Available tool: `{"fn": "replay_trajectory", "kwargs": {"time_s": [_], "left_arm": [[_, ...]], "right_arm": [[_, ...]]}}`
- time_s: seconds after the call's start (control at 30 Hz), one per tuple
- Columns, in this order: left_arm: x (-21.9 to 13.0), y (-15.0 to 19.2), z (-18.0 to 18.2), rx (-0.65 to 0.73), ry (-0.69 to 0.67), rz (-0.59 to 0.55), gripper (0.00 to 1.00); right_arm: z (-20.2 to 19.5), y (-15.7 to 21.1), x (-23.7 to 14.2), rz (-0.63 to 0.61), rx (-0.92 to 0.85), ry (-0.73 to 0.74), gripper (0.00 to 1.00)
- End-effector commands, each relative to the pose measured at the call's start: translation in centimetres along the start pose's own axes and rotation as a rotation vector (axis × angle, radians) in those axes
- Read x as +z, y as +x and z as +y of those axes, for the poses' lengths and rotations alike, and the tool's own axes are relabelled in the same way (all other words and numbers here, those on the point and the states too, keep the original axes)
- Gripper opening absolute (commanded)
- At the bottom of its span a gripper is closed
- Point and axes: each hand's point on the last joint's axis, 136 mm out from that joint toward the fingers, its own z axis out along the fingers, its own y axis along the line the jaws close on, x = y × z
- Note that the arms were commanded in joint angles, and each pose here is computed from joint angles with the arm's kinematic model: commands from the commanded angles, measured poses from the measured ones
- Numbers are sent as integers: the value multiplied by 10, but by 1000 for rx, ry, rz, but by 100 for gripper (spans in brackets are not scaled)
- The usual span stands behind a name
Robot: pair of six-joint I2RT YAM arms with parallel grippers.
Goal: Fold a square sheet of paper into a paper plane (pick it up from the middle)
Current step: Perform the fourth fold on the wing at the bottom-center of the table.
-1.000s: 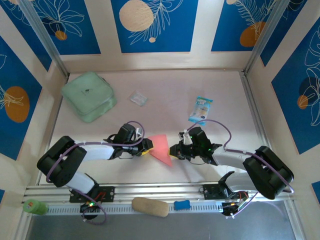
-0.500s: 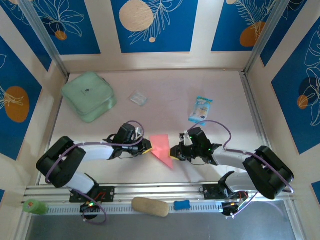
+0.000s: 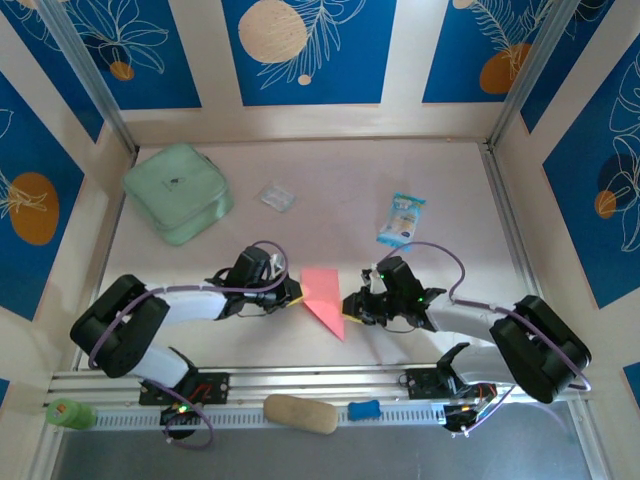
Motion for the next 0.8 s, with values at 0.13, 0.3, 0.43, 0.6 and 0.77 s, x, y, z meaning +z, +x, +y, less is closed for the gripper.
{"fn": "replay_trajectory", "kwargs": {"time_s": [0.13, 0.3, 0.43, 0.6, 0.77], "left_arm": [[-11, -4, 4, 19, -21, -50, 0], [-17, -4, 11, 20, -41, -76, 0], [-19, -5, 8, 21, -29, -89, 0], [-23, -4, 3, 13, -16, -87, 0], [-30, -3, 3, 15, -44, -91, 0]], "right_arm": [[-9, -2, -9, -27, -7, 82, 35], [-8, -3, -13, -41, 3, 107, 39], [-12, -5, -18, -77, 69, 191, 40], [-4, -3, -31, -138, 151, 277, 41], [1, -7, -45, -226, 184, 330, 41]]}}
